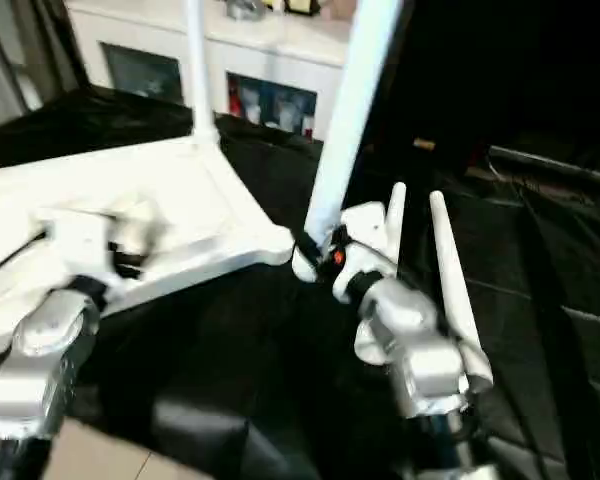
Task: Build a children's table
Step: Insert table leg to table base
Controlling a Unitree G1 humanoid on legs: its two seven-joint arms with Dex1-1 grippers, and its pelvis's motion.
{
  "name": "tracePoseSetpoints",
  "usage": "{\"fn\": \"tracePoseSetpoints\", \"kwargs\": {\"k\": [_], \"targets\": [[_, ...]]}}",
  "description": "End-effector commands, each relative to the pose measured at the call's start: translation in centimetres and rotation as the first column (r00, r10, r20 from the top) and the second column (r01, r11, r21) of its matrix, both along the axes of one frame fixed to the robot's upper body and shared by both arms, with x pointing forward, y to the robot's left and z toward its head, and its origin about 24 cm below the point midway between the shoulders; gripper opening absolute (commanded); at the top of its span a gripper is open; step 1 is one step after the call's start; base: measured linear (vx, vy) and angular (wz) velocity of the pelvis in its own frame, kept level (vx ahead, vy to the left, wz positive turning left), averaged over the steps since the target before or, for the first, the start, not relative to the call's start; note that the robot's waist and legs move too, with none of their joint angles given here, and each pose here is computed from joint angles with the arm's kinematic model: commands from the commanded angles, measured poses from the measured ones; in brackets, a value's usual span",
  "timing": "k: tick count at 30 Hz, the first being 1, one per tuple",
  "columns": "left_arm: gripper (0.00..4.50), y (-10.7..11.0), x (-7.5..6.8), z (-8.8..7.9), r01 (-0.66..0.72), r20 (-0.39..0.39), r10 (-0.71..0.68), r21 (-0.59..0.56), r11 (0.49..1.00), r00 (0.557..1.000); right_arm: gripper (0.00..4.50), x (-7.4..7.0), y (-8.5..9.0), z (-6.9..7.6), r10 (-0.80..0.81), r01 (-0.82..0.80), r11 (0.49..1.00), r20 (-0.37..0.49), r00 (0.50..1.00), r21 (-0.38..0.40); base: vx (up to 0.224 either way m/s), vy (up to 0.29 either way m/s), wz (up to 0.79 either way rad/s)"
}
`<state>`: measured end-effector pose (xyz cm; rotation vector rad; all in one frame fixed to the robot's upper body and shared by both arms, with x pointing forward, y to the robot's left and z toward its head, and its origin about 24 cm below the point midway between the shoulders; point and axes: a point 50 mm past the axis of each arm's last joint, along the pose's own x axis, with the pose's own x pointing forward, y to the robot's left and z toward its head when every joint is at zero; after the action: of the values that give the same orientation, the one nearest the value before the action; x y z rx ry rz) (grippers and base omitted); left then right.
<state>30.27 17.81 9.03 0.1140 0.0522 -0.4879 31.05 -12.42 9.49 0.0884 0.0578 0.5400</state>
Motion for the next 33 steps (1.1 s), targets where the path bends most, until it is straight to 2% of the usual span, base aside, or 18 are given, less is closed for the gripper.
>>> {"fn": "tracePoseSetpoints", "kwargs": {"k": [1,2,3,4,6,7,9,10,12,16,22,29,33], "targets": [[3.38,-1.1,0.7,0.0,0.162,-0.062,-0.159,0.048,0.986,0.985,1.92,0.7,-0.7,0.6,-0.008,0.008,1.000,0.008,1.000,-0.001,-0.064,-0.028,0.08],[3.41,-1.3,1.1,-0.3,0.230,-0.110,-0.220,0.088,0.969,0.969,1.92,0.9,-0.7,0.6,-0.006,0.006,1.000,0.011,1.000,-0.017,-0.064,-0.028,0.08],[3.41,-1.4,1.1,-0.3,0.237,-0.116,-0.226,0.093,0.967,0.967,1.92,0.9,-0.7,0.6,-0.005,0.005,1.000,0.011,1.000,-0.019,0.000,0.000,0.00],[3.70,-1.5,1.4,-0.9,0.308,-0.186,-0.281,0.132,0.942,0.941,1.92,1.0,-0.7,0.7,0.004,-0.004,0.999,0.010,1.000,-0.036,0.000,0.000,0.00],[3.70,-1.5,1.6,-1.0,0.324,-0.208,-0.292,0.141,0.935,0.934,1.92,1.0,-0.7,0.7,0.008,-0.008,0.999,0.009,1.000,-0.041,0.000,0.000,0.00],[3.70,-1.3,2.2,-1.7,0.342,-0.275,-0.282,0.200,0.918,0.919,1.92,1.0,-0.9,0.7,0.014,-0.013,0.999,0.012,1.000,-0.052,0.000,0.000,0.00],[3.70,-1.2,2.9,-2.2,0.347,-0.325,-0.264,0.229,0.909,0.908,1.92,0.9,-1.0,0.7,0.020,-0.019,0.998,0.018,1.000,-0.063,0.000,0.000,0.00],[3.51,-1.1,3.3,-2.4,0.340,-0.343,-0.245,0.251,0.907,0.907,1.92,0.9,-1.0,0.7,0.024,-0.023,0.997,0.021,0.999,-0.070,0.000,0.000,0.00],[3.39,-1.0,4.0,-2.6,0.321,-0.362,-0.213,0.272,0.907,0.908,1.92,0.9,-1.0,0.5,0.029,-0.027,0.996,0.022,0.999,-0.079,0.000,0.000,0.00],[3.02,-1.4,4.9,-2.5,0.293,-0.384,-0.187,0.240,0.925,0.904,1.92,0.8,-0.7,0.5,0.036,-0.034,0.996,0.024,0.999,-0.078,0.000,0.000,0.00],[2.48,-2.1,6.3,-2.2,0.187,-0.366,-0.108,0.190,0.964,0.924,1.92,0.8,-0.4,0.3,0.050,-0.047,0.994,0.030,0.998,-0.102,0.000,0.000,0.00],[1.96,-2.2,6.4,-3.5,0.191,-0.429,-0.072,0.243,0.951,0.901,1.92,1.0,-0.4,0.5,0.052,-0.047,0.992,0.043,0.998,-0.120,0.000,0.000,0.00],[1.56,-1.9,6.4,-4.0,0.189,-0.440,-0.048,0.283,0.940,0.897,1.92,1.1,-0.4,0.6,0.059,-0.053,0.990,0.047,0.997,-0.131,0.000,0.000,0.00]]}}
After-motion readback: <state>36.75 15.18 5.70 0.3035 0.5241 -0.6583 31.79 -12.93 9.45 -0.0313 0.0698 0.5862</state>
